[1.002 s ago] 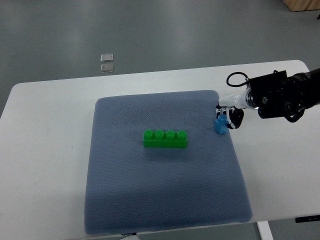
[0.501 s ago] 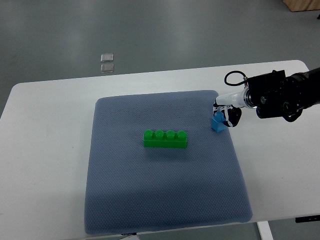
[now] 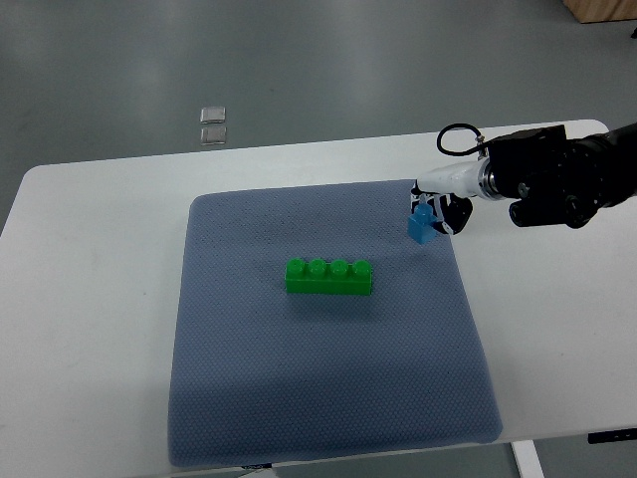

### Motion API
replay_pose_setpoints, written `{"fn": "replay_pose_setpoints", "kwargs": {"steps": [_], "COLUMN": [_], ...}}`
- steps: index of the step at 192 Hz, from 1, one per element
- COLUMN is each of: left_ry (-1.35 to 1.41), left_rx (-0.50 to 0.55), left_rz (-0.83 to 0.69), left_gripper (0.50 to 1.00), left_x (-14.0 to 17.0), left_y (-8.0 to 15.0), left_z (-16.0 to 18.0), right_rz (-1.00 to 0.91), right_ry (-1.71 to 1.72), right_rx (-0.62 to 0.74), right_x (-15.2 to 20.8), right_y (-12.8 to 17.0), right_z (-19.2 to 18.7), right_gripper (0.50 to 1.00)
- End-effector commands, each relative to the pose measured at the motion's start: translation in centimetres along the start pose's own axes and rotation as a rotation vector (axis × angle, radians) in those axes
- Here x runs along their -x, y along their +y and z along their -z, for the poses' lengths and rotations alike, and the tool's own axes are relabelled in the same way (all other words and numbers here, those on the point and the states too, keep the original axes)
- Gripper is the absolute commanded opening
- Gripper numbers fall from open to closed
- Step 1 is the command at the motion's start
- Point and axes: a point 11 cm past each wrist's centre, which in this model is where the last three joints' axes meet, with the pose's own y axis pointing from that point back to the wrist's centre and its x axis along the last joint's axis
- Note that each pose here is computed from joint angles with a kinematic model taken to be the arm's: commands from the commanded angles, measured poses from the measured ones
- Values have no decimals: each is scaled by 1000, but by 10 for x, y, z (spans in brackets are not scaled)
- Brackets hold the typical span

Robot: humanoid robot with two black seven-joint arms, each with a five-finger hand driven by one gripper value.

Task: Stack blue block on green block with right hand
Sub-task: 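Lift the blue block with the right hand toward the green block, then lower the blue block onto the middle studs of the green block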

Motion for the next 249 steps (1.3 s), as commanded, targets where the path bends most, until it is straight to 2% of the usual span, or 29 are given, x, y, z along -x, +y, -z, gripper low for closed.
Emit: {"fn": "replay_pose_setpoints", "kwargs": {"steps": [1, 28, 75, 131, 191, 249], "left_ry": [0, 0, 0, 0, 0, 0], "left_rx": [0, 0, 0, 0, 0, 0], "left_rz": [0, 0, 0, 0, 0, 0], "left_gripper": [1000, 1000, 1000, 1000, 1000, 1000], "left_x": [0, 0, 0, 0, 0, 0], "left_y": [0, 0, 0, 0, 0, 0], "left_z": [0, 0, 0, 0, 0, 0], "right_rz": [-37, -76, -122, -112, -128, -140], "right_ry": [25, 63, 111, 207, 278, 287], "right_rx": [-54, -149, -392, -527, -589, -574], "right_x": [-12, -28, -40, -36, -16, -12], "right_y": [2, 4, 11, 16, 10, 5], "right_z": [10, 31, 73, 92, 97, 89], "right_gripper": [500, 500, 500, 500, 500, 500]}}
